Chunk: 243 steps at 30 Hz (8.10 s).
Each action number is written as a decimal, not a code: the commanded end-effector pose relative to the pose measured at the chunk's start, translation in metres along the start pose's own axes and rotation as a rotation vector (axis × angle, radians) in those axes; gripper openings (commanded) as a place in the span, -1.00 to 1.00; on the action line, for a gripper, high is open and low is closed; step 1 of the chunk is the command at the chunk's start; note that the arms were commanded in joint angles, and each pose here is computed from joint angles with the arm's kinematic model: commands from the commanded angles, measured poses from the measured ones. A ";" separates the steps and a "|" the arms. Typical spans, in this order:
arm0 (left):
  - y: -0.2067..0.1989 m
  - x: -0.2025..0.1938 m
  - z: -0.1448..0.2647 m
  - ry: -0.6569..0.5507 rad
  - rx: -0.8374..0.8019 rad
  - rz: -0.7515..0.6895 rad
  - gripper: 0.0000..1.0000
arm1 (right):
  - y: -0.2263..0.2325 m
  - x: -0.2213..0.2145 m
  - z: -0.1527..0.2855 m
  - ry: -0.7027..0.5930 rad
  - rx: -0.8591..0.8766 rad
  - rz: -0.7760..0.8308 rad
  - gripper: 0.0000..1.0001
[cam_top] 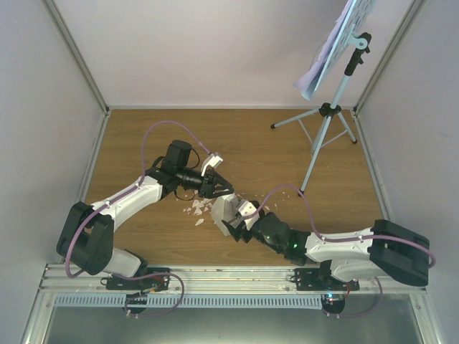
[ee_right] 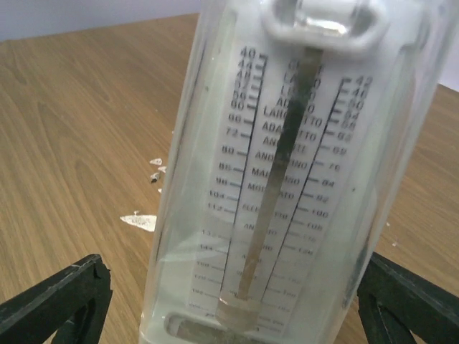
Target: Pack up the instrument practice props
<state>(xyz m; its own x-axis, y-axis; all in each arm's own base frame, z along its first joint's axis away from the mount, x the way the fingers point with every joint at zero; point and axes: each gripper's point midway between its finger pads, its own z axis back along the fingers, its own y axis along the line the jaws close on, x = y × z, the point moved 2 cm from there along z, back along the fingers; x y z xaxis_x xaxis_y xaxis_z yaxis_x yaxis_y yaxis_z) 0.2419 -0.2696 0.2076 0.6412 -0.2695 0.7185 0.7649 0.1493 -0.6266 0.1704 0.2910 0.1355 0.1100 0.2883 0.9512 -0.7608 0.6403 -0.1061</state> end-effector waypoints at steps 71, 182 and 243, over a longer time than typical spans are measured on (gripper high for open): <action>-0.019 -0.011 -0.013 0.059 0.545 -0.345 -0.08 | -0.165 -0.006 0.092 -0.040 -0.448 -0.470 0.99; 0.014 -0.073 0.014 -0.356 0.584 -0.143 0.94 | -0.128 0.064 -0.046 0.233 0.016 -0.176 0.07; 0.123 -0.076 -0.041 -0.301 0.828 -0.320 0.74 | -0.111 0.049 -0.061 0.273 -0.159 -0.382 0.08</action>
<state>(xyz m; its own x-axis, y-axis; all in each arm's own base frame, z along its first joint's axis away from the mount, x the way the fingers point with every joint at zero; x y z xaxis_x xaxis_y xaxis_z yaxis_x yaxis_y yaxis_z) 0.2725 -0.2678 0.0492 0.3401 -0.2216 0.9139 0.6608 0.7477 -0.0646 0.3039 0.2743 0.1938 0.4945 0.1580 0.8547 -0.5306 0.8337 0.1529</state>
